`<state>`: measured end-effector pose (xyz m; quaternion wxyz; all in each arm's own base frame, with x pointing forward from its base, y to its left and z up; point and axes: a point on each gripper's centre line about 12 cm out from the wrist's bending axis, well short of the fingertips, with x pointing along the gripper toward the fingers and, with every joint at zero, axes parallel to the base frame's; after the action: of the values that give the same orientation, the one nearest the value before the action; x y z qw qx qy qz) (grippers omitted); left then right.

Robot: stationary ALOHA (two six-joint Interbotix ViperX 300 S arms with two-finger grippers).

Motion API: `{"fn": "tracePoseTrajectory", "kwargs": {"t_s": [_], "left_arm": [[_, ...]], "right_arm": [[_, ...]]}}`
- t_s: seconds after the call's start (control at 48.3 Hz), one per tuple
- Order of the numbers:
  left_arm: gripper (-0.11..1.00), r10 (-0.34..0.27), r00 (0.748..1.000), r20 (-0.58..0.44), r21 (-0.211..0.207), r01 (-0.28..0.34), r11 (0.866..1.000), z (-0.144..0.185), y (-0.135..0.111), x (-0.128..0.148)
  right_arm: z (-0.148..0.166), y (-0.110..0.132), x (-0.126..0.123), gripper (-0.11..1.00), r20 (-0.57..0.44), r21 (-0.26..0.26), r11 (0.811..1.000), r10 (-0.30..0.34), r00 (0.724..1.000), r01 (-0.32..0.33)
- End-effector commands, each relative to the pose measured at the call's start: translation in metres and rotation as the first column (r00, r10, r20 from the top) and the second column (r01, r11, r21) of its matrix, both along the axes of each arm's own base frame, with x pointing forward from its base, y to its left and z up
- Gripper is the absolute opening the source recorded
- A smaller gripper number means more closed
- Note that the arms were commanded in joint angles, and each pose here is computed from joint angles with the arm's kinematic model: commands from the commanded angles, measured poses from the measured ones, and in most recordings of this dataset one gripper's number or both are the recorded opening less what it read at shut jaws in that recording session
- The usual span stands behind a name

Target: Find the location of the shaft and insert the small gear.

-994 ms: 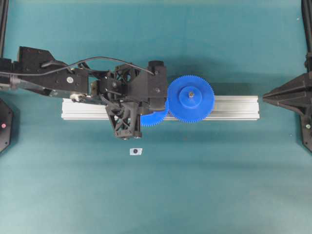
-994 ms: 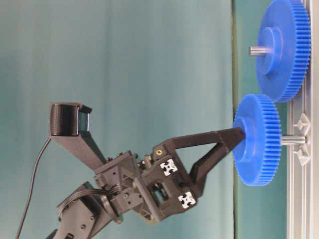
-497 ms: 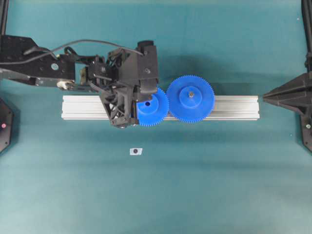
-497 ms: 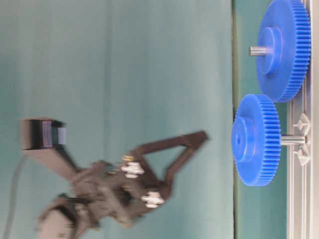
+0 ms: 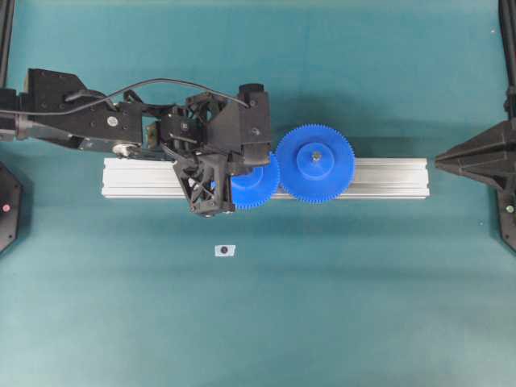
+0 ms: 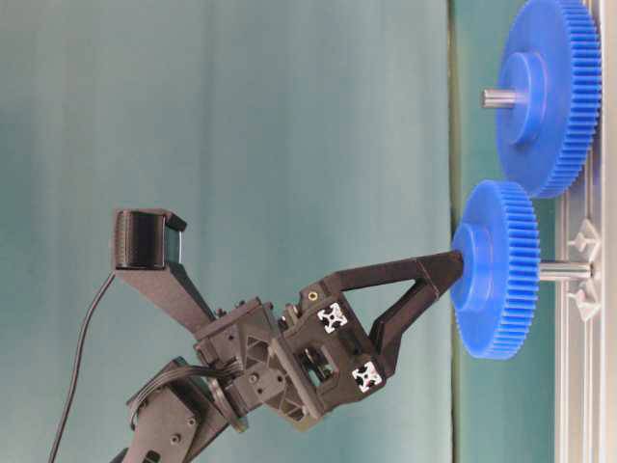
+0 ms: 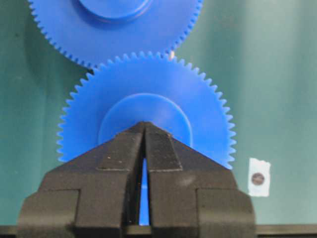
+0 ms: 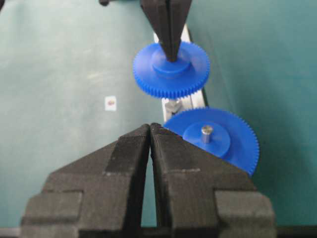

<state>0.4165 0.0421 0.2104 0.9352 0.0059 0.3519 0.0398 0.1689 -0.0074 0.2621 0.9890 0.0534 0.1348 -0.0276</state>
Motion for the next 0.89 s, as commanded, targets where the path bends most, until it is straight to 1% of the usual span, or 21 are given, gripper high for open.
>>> {"fn": "tracePoseTrajectory", "kwargs": {"t_s": [0.0, 0.062, 0.124, 0.248, 0.331, 0.414, 0.518, 0.704, 0.87], "left_arm": [[0.0, 0.004, 1.0, 0.03, 0.007, -0.004, 1.0, 0.012, 0.002, -0.003], [0.0, 0.008, 1.0, 0.02, -0.001, -0.008, 1.0, 0.008, 0.002, -0.005], [0.0, 0.002, 1.0, 0.028, -0.003, -0.002, 1.0, 0.01, -0.002, -0.004], [0.0, 0.0, 0.999, 0.047, 0.004, 0.0, 1.0, 0.018, -0.001, -0.002], [0.0, 0.003, 1.0, 0.025, 0.001, -0.003, 1.0, 0.01, 0.0, -0.005], [0.0, 0.009, 1.0, -0.023, -0.014, -0.009, 1.0, -0.01, -0.002, -0.007], [0.0, 0.0, 0.999, -0.039, -0.025, -0.001, 1.0, -0.017, -0.009, -0.003], [0.0, -0.008, 0.998, 0.055, -0.01, 0.008, 1.0, 0.019, -0.008, 0.009], [0.0, -0.024, 0.993, 0.12, 0.017, 0.022, 1.0, 0.046, -0.007, 0.011]], "right_arm": [[0.006, 0.0, 0.001, 0.13, 0.017, 0.005, 1.0, -0.004, 1.0, 0.004], [0.005, 0.0, 0.001, 0.14, 0.016, 0.007, 1.0, -0.004, 1.0, 0.004], [0.005, 0.0, 0.001, 0.13, 0.017, 0.007, 1.0, -0.004, 1.0, 0.004], [0.005, 0.0, 0.001, 0.13, 0.017, 0.005, 1.0, -0.004, 1.0, 0.004], [0.005, 0.0, 0.001, 0.14, 0.017, 0.005, 1.0, -0.004, 1.0, 0.004], [0.005, 0.0, 0.001, 0.14, 0.017, 0.005, 1.0, -0.004, 1.0, 0.004], [0.007, 0.0, 0.001, 0.14, 0.02, 0.006, 1.0, -0.004, 1.0, 0.004], [0.007, 0.0, 0.001, 0.14, 0.02, 0.006, 1.0, -0.004, 1.0, 0.004], [0.008, 0.0, 0.001, 0.14, 0.023, 0.006, 1.0, -0.004, 1.0, 0.004]]}}
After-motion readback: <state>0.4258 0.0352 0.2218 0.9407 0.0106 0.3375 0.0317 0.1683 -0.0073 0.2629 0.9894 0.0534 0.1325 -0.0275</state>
